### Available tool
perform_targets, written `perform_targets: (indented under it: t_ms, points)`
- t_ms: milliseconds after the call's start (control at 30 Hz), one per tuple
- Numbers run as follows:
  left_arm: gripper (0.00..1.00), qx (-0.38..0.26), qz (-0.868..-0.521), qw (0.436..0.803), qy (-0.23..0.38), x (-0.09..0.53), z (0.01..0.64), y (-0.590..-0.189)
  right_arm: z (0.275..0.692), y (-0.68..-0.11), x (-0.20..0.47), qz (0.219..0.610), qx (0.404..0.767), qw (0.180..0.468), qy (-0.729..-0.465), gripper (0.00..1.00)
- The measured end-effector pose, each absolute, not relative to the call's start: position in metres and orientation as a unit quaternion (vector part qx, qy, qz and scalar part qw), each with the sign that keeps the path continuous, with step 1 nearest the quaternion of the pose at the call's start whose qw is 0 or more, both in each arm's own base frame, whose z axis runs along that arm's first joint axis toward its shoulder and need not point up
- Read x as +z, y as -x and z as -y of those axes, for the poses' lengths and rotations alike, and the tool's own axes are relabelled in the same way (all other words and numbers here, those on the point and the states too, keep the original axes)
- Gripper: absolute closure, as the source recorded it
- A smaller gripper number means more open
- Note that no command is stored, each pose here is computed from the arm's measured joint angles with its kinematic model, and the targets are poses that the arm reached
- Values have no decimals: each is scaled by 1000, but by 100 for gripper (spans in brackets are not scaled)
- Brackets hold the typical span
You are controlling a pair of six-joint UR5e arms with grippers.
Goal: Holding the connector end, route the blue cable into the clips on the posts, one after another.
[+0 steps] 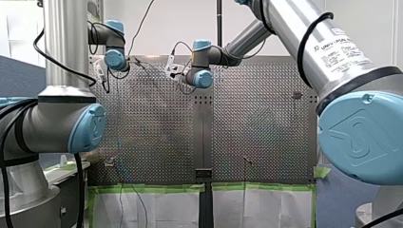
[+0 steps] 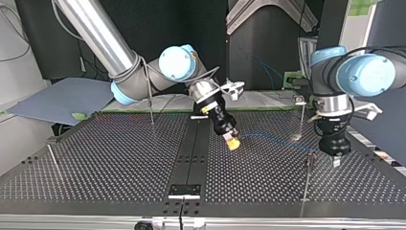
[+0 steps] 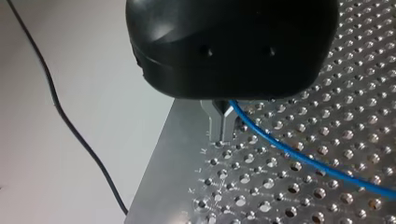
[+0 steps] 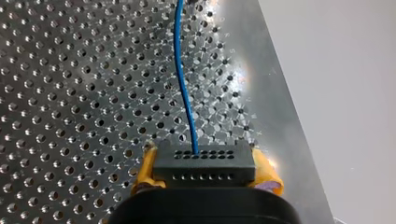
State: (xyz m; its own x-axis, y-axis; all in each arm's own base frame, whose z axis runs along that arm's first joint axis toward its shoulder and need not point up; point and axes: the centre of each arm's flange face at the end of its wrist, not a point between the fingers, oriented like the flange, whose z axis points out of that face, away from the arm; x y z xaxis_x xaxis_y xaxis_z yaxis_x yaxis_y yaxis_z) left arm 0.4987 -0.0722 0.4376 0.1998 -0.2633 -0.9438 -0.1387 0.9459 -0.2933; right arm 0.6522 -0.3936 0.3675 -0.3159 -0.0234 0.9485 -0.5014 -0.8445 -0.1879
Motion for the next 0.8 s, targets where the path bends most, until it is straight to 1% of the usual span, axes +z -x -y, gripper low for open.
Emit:
perform_targets:
  t_ms: [467,800]
  points:
    - [100,-51,-625,764,152,447,64,-512,399,-653,379,226,783,155,-558,100]
    - [100,-55,-629,759,156,438,52,-523,407,-650,386,226,787,159,-552,100]
